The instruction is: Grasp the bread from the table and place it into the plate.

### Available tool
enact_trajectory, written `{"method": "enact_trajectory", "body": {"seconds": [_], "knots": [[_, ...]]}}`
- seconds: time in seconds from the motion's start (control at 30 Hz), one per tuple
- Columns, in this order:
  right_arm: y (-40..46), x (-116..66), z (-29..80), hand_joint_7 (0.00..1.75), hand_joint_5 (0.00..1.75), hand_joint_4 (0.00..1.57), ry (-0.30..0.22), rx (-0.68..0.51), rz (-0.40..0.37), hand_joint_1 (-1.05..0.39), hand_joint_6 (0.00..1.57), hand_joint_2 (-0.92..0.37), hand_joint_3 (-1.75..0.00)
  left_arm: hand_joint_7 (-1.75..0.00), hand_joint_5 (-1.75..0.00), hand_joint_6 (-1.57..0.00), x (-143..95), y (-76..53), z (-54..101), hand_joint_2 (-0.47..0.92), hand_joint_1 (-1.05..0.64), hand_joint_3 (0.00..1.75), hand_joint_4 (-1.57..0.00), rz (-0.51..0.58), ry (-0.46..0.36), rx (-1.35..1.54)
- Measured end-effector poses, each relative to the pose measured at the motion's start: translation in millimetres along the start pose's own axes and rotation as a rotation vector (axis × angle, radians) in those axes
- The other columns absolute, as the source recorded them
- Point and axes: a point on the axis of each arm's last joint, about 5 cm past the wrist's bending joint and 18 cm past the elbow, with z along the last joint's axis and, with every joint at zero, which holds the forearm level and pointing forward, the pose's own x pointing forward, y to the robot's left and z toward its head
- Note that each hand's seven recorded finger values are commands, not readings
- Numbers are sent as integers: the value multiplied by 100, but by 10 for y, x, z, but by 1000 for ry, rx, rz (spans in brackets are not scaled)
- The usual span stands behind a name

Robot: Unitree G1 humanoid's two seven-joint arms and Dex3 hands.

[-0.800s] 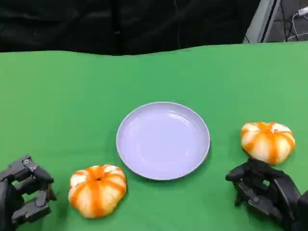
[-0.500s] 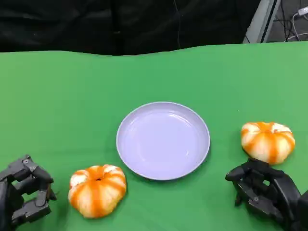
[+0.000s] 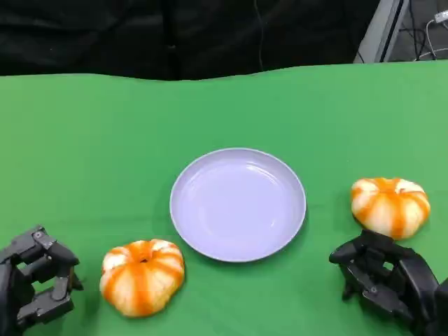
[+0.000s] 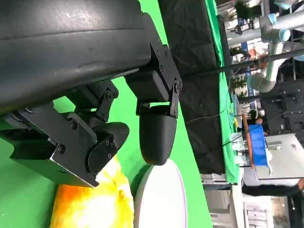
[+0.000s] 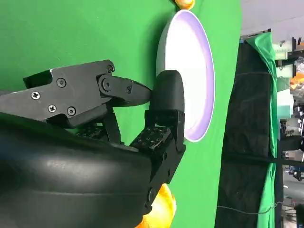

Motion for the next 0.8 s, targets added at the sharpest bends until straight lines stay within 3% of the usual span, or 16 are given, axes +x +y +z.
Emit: {"method": "enact_trajectory", "body": {"seconds": [0.2, 0.23, 0.27, 0.3, 0.33, 0.5, 0.63, 0.8], "knots": [[0, 1, 0, 110, 175, 66, 0, 0, 0, -27, 73, -92, -43, -103, -125, -100, 0, -1, 1, 60, 10, 103, -94, 1, -3, 0], [0, 1, 0, 110, 175, 65, 0, 0, 0, -26, 72, -92, -44, -58, -73, -70, 0, -1, 1, 67, -8, 67, -65, 1, -4, 0], [0, 1, 0, 110, 175, 65, 0, 0, 0, -26, 72, -92, -44, -31, -40, -64, -3, 5, -2, 78, -16, 38, -61, -5, -3, -17], [-1, 1, 0, 110, 175, 65, 0, 0, 0, -26, 72, -92, -45, -14, -18, -61, -8, 16, -10, 86, -22, 18, -59, -14, 2, -47], [-1, 1, 0, 110, 175, 64, 0, 0, 0, -25, 72, -92, -45, -8, -11, -60, -12, 27, -17, 88, -23, 11, -59, -23, 7, -77], [-2, 1, 1, 110, 175, 64, 0, -1, 1, -25, 72, -92, -45, -1, -2, -59, -18, 53, -26, 92, -25, 3, -59, -54, 6, -134], [-5, 2, 1, 110, 175, 64, 1, -1, 2, -26, 72, -92, -45, 0, 0, -35, -21, 59, -27, 92, -51, 9, -48, -59, 5, -138], [-10, 7, 3, 110, 175, 65, 2, -2, 5, -27, 73, -92, -44, 0, 0, -28, -25, 57, -24, 92, -65, 14, -41, -92, 15, -109]]}}
